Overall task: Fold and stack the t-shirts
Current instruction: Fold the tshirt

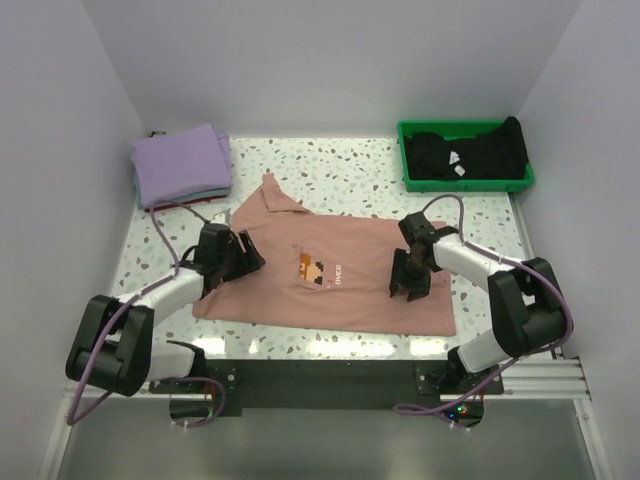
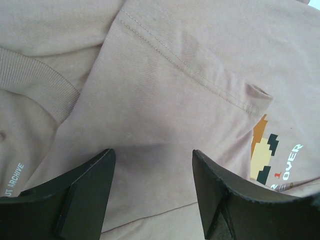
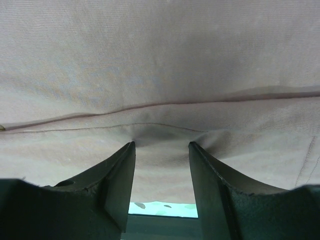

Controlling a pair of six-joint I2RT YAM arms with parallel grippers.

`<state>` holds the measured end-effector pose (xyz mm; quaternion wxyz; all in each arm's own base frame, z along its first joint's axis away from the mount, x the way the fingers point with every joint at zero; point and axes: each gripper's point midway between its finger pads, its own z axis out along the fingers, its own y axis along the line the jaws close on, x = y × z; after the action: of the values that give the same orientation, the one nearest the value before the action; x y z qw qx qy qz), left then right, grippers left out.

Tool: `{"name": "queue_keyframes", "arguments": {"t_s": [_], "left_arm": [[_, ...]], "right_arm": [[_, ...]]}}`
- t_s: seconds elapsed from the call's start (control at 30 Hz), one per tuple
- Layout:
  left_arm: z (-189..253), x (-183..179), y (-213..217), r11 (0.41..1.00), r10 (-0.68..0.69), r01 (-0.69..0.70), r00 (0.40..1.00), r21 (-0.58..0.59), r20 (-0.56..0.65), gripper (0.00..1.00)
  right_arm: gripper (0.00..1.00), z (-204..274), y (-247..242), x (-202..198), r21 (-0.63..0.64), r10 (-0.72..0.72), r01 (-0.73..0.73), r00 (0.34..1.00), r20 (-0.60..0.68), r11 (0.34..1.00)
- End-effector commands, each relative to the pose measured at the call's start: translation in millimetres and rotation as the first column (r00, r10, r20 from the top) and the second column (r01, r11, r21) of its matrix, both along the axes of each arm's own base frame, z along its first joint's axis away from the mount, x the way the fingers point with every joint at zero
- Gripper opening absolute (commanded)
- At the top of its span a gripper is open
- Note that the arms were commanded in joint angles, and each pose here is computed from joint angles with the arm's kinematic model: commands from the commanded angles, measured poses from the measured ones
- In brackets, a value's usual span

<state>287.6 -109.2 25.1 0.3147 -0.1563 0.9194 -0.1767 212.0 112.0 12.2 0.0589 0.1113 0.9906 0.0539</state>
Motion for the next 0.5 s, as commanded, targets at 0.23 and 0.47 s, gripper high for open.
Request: {"name": "queue_keyframes", "arguments": {"t_s": [0.23,0.47], "left_arm": [[-39,-88,32,0.992,0.117,-0.106,0.971,0.063,-0.209,0.69],[-26,-89,31,0.989,0.146,-0.141,0.974,0.039,-0.172,0.69]], "right_arm": [[0.51,-16,-23,-57,-0.074,-0.029,0.020,0.991,-0.129,0.997],[0.52,-10,-23,-70,-0.055,-0.039,0.032,0.991,-0.127,0.998]]}}
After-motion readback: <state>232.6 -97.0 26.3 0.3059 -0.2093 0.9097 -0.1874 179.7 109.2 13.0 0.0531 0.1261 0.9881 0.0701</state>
